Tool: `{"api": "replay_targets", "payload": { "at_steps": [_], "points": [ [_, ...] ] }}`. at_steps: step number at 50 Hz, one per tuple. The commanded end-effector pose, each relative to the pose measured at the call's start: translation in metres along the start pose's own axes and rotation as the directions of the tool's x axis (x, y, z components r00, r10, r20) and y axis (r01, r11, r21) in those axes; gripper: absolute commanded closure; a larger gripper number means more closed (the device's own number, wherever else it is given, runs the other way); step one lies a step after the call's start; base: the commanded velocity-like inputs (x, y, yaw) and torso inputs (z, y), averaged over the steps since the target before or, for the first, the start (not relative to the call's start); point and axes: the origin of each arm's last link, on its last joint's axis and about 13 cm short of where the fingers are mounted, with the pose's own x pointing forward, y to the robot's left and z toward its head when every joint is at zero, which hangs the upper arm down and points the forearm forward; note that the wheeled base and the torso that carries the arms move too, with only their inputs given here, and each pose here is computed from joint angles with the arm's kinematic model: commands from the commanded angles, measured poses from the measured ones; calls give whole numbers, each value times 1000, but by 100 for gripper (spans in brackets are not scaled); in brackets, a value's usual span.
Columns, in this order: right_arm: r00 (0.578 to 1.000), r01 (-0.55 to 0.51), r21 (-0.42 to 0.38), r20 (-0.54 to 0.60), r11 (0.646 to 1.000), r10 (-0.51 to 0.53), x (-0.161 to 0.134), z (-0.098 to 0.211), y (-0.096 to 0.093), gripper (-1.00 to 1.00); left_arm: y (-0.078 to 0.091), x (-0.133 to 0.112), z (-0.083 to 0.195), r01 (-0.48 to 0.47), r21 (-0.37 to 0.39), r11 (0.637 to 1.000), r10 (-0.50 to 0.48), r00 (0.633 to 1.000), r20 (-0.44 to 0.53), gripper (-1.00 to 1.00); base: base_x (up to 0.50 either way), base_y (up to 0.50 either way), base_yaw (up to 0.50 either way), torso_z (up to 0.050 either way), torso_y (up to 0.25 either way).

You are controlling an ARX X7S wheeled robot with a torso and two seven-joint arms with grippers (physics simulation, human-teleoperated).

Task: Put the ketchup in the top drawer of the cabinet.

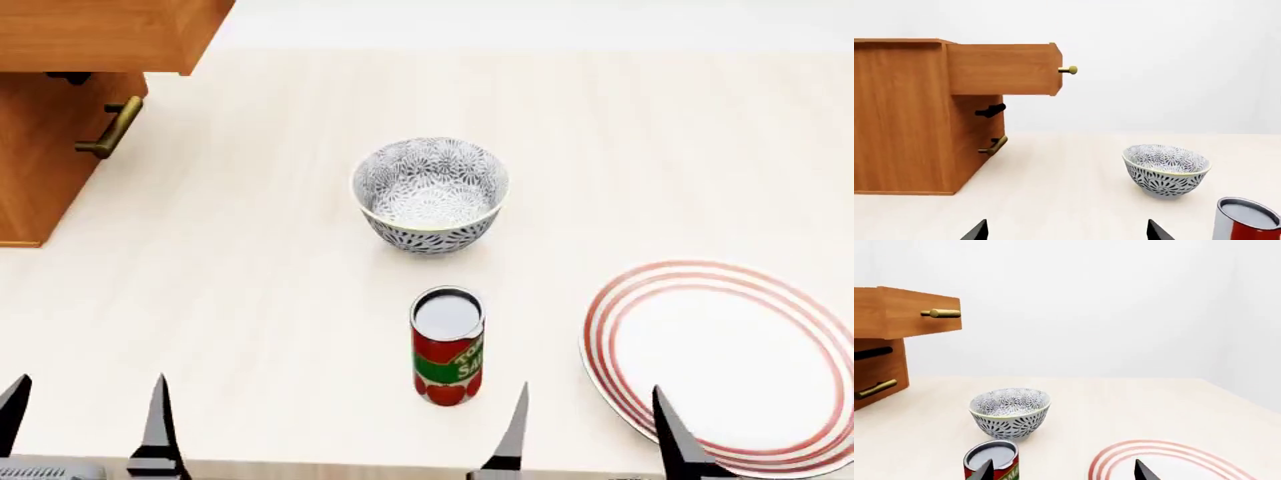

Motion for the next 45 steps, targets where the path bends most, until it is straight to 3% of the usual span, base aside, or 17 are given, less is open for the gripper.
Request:
{"api": "replay_targets", "payload": {
  "at_steps": [1,45],
  "points": [
    [999,-2,11,52,1000,2,-5,13,-1,-100,0,-4,21,0,-4,1000,1,998,57,-100,160,0,0,0,0],
    [1000,-13,13,22,1000,13,1,10,2,-100,2,2,11,-6,3,1000,6,1000,27,-100,486,0,0,0,0]
  ]
}}
